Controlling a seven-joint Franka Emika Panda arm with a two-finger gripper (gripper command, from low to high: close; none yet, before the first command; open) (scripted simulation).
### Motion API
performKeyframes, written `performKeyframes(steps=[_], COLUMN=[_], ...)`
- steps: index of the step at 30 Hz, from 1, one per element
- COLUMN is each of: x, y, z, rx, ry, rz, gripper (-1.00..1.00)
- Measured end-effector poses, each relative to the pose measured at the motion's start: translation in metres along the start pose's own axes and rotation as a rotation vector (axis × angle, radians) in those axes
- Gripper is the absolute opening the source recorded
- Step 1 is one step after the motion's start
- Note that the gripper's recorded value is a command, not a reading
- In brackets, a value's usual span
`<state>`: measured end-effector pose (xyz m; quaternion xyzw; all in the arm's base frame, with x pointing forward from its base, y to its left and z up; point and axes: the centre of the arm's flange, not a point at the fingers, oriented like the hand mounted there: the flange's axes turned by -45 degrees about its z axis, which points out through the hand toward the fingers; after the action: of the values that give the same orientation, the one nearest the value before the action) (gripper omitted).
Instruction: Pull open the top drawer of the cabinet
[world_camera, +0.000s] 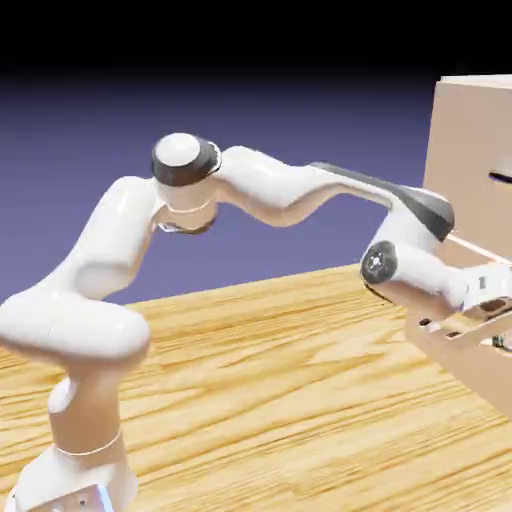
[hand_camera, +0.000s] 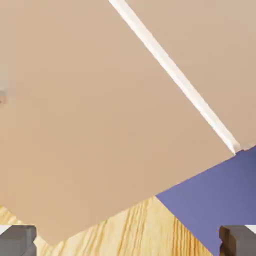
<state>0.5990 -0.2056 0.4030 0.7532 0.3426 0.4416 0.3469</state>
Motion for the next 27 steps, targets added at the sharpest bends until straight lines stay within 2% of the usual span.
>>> performKeyframes(steps=[10,17,18,27], x=[0.179,0.197,0.198,0.178], y=[0.027,0.037,0.037,0.026], z=[-0.019,0.023,0.027,-0.022], rx=[-0.313,-0.313,-0.313,-0.311], ry=[0.323,0.323,0.323,0.322], rz=[-0.515,-0.516,-0.515,-0.516], gripper=[0.0,0.0,-1.0,-1.0])
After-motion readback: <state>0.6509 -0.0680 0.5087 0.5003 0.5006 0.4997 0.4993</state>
